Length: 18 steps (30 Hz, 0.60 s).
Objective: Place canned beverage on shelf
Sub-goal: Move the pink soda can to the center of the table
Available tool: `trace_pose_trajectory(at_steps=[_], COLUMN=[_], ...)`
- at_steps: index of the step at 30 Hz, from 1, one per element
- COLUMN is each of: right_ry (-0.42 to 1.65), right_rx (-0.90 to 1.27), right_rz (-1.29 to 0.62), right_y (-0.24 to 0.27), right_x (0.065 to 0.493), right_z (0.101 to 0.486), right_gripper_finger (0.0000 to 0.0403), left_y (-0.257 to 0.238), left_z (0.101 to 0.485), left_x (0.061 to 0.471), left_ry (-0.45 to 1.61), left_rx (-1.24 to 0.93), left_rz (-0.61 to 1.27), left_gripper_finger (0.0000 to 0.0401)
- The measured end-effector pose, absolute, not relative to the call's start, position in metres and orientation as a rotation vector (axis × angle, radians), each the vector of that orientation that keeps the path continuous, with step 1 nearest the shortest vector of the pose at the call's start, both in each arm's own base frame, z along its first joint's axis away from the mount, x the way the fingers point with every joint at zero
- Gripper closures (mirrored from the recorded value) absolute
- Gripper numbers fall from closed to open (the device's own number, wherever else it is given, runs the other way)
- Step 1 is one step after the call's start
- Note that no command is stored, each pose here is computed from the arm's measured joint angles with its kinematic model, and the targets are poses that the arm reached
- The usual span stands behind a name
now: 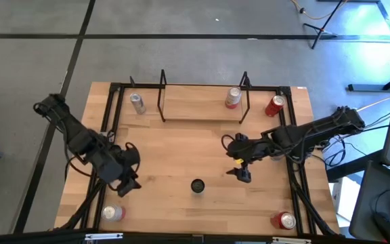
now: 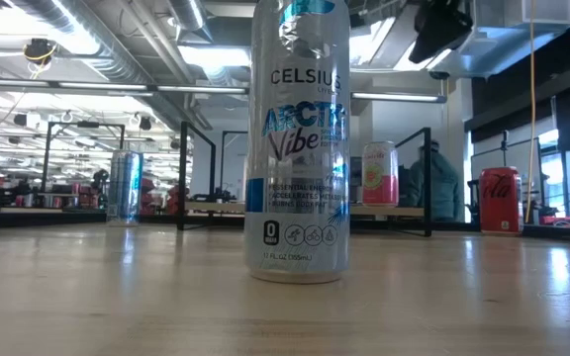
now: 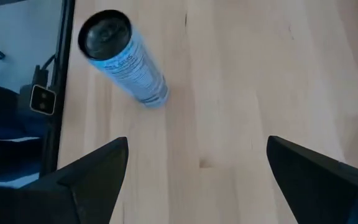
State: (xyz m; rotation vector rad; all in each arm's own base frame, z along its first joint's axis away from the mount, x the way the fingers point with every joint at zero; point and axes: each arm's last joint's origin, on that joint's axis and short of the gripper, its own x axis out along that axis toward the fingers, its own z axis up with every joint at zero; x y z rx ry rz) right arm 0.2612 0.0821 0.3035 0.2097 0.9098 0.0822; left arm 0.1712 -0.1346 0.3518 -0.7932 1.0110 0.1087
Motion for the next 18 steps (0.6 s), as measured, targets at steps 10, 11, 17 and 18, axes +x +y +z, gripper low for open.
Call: trace_pose_trajectory(at_steps=[10,11,17,18], right_ry=[0.902,0.902,0.902,0.902], right_rx=[0.209,0.212,0.212,0.212], right_rz=[0.083,0.081,0.081,0.081], right_y=[0.082,0.082,0.082,0.082], right_x=[0.262,0.262,0.262,0.262], right_z=[0.304,0.304,0.304,0.304], right_gripper_finger=[0.0034,0.0034,0.0034,0.0034], left_y=[-0.123,-0.121,-0.11,-0.11], left_z=[0.345,0.344,0.339,0.339], left_x=[0.177,0.178,0.182,0.183], left_ry=[1.037,1.052,1.128,1.132], left_rx=[-0.739,-0.743,-0.774,-0.778], left_rz=[0.196,0.214,0.275,0.272], left_gripper_finger=[0.0168,0.0166,0.0115,0.0104])
